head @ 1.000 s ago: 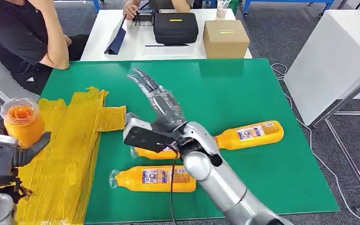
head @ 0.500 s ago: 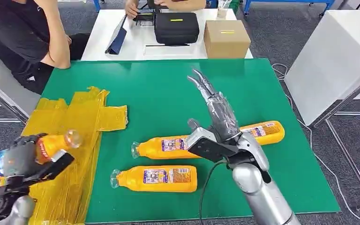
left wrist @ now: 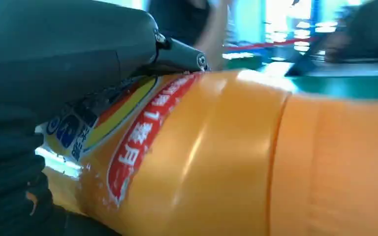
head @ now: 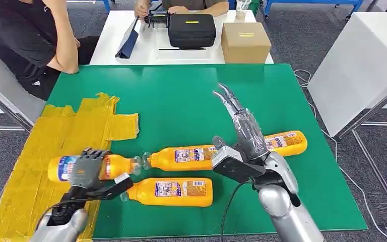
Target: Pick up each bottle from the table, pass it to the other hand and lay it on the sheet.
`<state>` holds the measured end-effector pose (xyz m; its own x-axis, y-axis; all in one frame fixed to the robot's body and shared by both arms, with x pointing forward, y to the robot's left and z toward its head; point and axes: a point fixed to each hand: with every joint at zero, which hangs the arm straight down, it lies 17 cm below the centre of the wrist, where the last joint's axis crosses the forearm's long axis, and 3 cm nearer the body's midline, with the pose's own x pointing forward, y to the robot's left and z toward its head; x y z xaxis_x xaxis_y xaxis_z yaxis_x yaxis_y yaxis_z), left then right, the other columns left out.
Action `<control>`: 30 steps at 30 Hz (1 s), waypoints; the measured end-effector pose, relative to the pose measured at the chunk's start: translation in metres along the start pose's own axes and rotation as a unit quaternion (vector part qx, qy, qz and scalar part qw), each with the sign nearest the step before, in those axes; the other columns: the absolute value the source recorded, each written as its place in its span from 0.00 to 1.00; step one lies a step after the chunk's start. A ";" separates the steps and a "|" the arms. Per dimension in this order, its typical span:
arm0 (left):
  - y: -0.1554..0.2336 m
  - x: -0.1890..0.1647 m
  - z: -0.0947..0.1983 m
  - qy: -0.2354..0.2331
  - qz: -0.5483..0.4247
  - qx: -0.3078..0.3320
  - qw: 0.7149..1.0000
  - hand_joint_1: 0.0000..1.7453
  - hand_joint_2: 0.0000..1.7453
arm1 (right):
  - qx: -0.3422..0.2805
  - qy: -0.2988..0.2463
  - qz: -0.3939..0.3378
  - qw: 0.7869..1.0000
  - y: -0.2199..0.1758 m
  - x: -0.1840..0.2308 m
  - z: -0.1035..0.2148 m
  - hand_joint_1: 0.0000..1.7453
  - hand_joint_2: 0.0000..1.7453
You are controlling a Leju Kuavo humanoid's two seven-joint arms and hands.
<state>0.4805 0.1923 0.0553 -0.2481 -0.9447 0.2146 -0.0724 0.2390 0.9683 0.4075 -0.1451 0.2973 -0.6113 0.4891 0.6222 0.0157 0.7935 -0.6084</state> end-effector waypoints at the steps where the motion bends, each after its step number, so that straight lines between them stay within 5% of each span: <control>1: -0.002 0.012 -0.002 -0.008 0.004 -0.003 1.000 1.00 1.00 | 0.001 0.002 0.000 1.000 0.000 -0.001 0.000 0.00 0.00; 2: -0.002 0.023 -0.005 -0.015 0.008 -0.004 1.000 0.91 1.00 | 0.002 0.004 0.000 1.000 0.001 -0.001 0.001 0.00 0.00; 3: -0.003 0.031 -0.007 -0.017 0.015 -0.006 1.000 0.00 1.00 | 0.005 0.005 0.000 1.000 0.002 -0.002 0.001 0.00 0.00; 8: -0.008 0.045 -0.014 -0.016 0.034 -0.017 0.999 0.00 1.00 | 0.007 0.014 0.004 1.000 0.005 -0.004 0.005 0.00 0.00; 9: -0.009 0.045 -0.015 -0.012 0.036 -0.018 0.999 0.00 0.00 | 0.007 0.015 0.004 1.000 0.006 -0.005 0.006 0.00 0.00; 30: 0.001 0.022 -0.016 0.039 0.055 0.012 0.998 0.00 0.00 | 0.023 0.031 0.022 0.999 0.017 -0.007 0.007 0.00 0.00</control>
<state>0.4905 0.1683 0.0633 -0.1800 -0.9269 0.3294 -0.0725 0.3465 0.9352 0.4066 -0.1373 0.2791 -0.5606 0.5458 0.6228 0.0042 0.7539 -0.6569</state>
